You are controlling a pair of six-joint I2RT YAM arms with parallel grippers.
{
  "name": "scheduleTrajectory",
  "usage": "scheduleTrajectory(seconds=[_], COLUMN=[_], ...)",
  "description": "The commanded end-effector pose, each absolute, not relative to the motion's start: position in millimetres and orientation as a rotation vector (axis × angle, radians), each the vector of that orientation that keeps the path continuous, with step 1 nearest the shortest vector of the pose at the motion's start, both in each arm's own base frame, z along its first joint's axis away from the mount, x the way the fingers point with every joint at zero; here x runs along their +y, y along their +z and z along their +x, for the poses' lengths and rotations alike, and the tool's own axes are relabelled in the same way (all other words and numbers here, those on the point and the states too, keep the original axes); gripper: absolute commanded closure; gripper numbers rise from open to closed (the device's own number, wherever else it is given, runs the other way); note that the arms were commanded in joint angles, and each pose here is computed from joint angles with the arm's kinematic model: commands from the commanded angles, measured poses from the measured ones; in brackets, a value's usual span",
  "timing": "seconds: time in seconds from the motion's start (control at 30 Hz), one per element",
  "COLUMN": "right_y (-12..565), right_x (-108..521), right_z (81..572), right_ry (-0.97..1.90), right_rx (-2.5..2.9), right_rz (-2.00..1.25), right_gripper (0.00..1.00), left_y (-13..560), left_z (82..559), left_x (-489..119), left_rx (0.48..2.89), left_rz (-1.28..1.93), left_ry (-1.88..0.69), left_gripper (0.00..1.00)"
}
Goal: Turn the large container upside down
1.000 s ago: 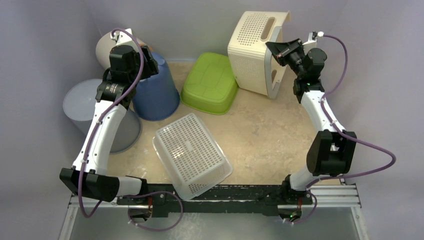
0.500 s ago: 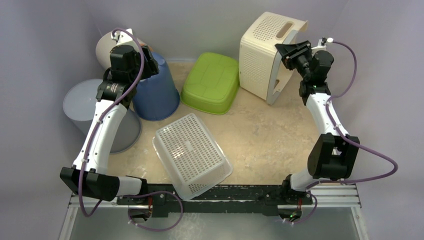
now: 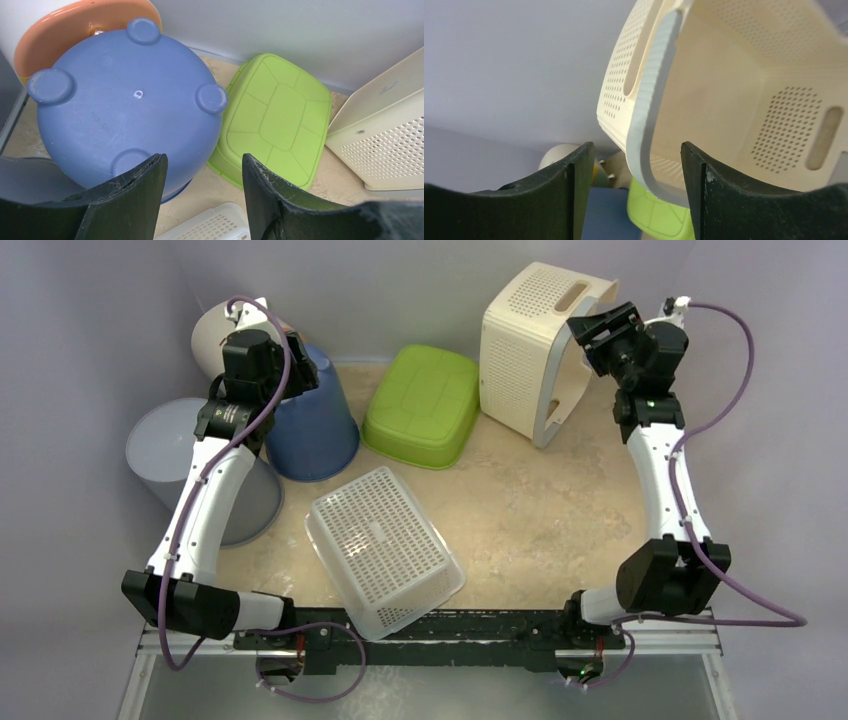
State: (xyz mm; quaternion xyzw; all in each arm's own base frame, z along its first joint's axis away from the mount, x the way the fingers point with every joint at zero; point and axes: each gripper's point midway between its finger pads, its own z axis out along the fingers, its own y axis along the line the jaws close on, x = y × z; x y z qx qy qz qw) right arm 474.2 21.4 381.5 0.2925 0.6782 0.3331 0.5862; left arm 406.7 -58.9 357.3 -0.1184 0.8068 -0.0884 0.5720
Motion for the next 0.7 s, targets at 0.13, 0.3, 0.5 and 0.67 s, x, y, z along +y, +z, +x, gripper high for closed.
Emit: scheduleTrajectory(seconds=[0.13, 0.3, 0.5, 0.67], right_y=[453.5, 456.7, 447.2, 429.5], right_x=[-17.2, -31.8, -35.8, -39.3], right_z=[455.4, 481.8, 522.4, 546.8], right_ry=[0.443, 0.303, 0.238, 0.207], right_rx=[1.519, 1.589, 1.694, 1.749], right_rz=[0.573, 0.521, 0.452, 0.425], right_gripper=[0.31, 0.31, 0.36, 0.38], left_y=[382.2, 383.0, 379.7, 378.6], left_z=[411.9, 412.3, 412.8, 413.1], left_x=[-58.0, -58.6, -57.2, -55.1], left_rx=[1.813, 1.809, 1.814, 1.816], left_rz=[-0.264, -0.263, -0.268, -0.270], left_ry=[-0.228, -0.233, -0.224, -0.211], left_gripper=[0.44, 0.44, 0.44, 0.44])
